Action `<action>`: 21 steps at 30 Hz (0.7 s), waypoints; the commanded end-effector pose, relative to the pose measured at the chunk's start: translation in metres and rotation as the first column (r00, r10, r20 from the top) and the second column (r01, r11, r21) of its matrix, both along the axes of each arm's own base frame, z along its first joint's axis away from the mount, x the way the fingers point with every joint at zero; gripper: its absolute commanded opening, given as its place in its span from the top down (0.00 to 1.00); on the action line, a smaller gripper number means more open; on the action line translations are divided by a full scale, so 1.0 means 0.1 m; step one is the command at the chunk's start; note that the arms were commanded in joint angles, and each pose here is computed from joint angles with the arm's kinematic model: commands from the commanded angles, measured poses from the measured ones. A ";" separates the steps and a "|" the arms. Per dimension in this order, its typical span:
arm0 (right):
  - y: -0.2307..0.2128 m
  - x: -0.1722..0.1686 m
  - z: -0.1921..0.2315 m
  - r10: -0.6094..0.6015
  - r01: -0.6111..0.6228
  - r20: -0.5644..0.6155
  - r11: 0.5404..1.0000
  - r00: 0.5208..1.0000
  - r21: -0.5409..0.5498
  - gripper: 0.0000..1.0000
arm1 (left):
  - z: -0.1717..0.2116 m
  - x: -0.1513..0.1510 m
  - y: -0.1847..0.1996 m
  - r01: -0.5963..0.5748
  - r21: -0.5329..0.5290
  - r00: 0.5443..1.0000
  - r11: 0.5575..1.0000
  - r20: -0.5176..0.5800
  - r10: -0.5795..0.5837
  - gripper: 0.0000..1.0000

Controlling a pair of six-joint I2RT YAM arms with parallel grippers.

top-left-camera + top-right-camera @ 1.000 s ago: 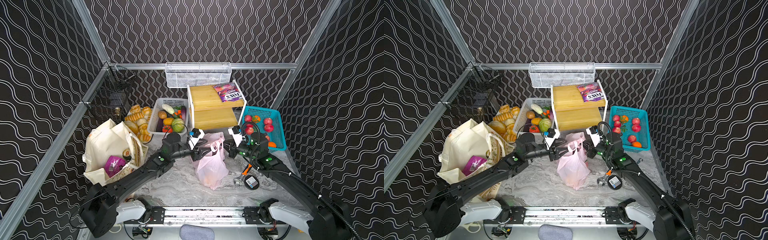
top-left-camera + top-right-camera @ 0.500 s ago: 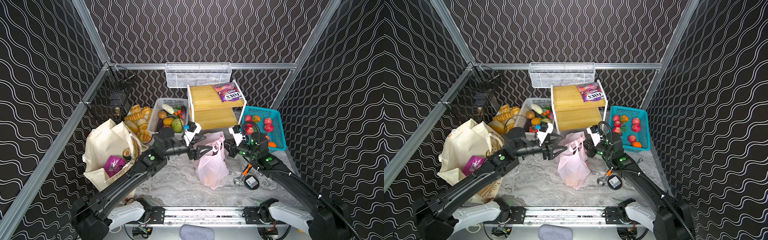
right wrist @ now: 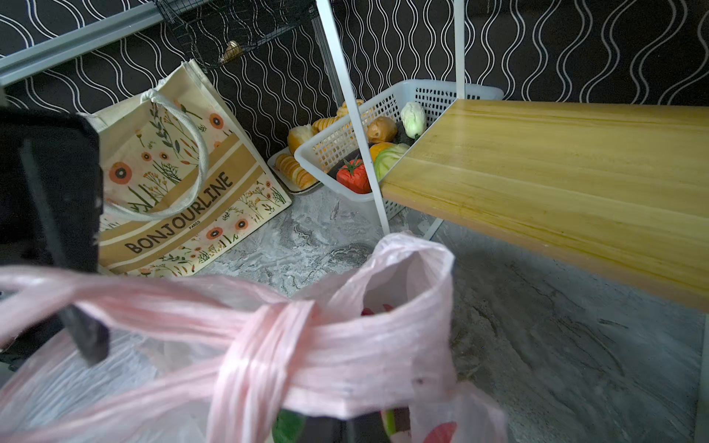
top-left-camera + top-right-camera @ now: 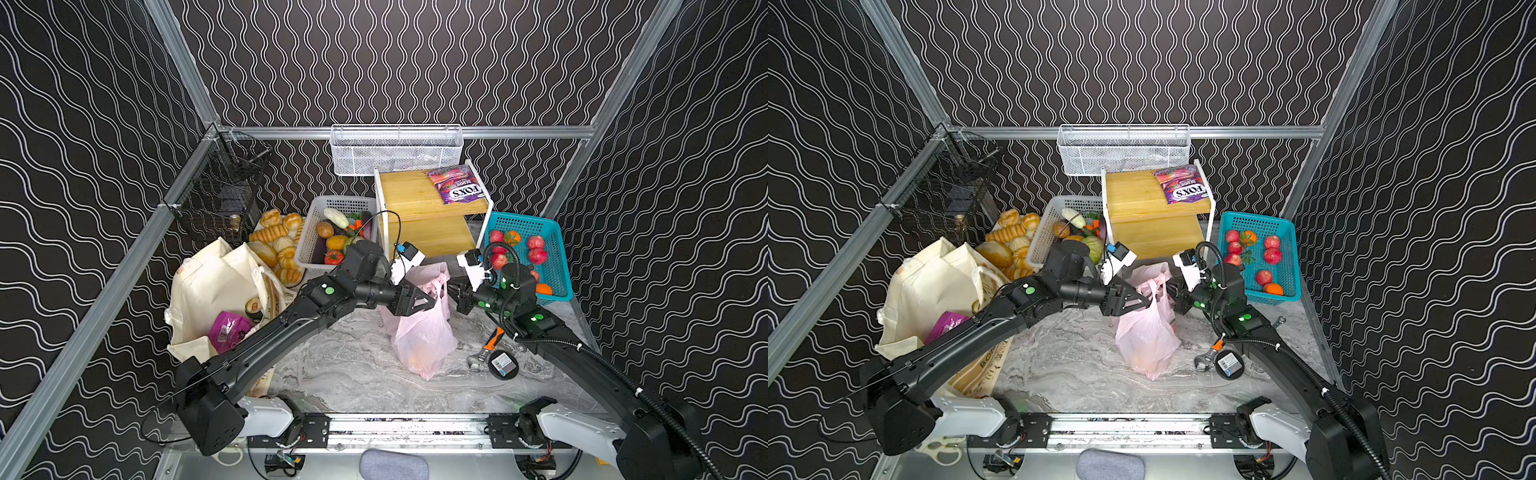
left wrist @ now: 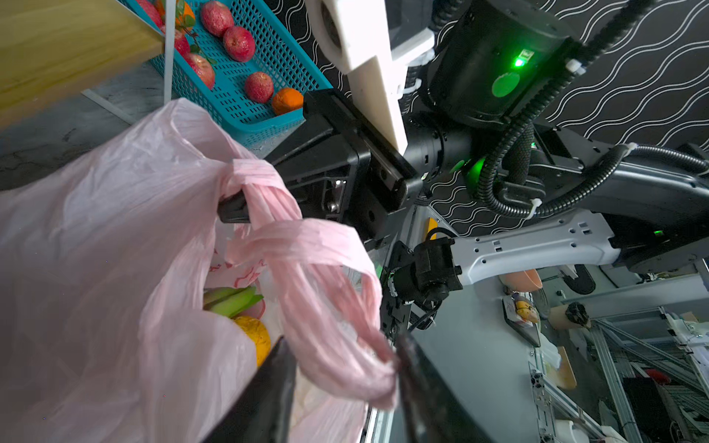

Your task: Place the mixed food into the grocery bags and tie them

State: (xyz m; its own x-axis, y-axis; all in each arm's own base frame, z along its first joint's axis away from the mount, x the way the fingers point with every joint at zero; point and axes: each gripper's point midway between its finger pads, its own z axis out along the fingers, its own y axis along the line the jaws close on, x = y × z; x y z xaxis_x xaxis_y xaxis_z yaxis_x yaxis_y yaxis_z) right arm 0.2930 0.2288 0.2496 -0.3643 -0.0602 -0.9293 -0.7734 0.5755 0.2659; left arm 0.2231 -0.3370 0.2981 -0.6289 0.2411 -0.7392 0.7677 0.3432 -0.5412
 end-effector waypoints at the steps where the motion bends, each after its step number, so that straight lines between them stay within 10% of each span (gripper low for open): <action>1: 0.00 0.00 0.07 0.002 -0.002 0.026 1.000 1.000 0.002 1.00 | 0.07 0.08 0.03 -0.056 -0.021 0.998 0.998 0.028 0.056 0.87; 4: -0.04 -0.01 -0.02 -0.021 0.020 -0.035 1.000 0.999 -0.017 1.00 | 0.12 0.16 0.07 -0.112 -0.038 0.992 0.993 0.060 0.114 1.00; 21: -0.48 0.12 -0.16 -0.255 0.223 -0.105 0.943 0.961 -0.247 1.00 | -0.37 0.74 0.82 -0.467 0.168 0.884 0.868 0.092 0.457 1.00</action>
State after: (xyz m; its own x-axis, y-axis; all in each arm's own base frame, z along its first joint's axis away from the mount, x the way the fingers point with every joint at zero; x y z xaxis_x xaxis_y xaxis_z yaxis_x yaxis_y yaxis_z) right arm 0.3015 0.1930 0.2425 -0.4927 -0.1288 -0.8606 -0.6155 0.7506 0.2401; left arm 0.2921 -0.2651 0.2668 -0.6594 0.0793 -0.7476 0.5599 0.7154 -0.4180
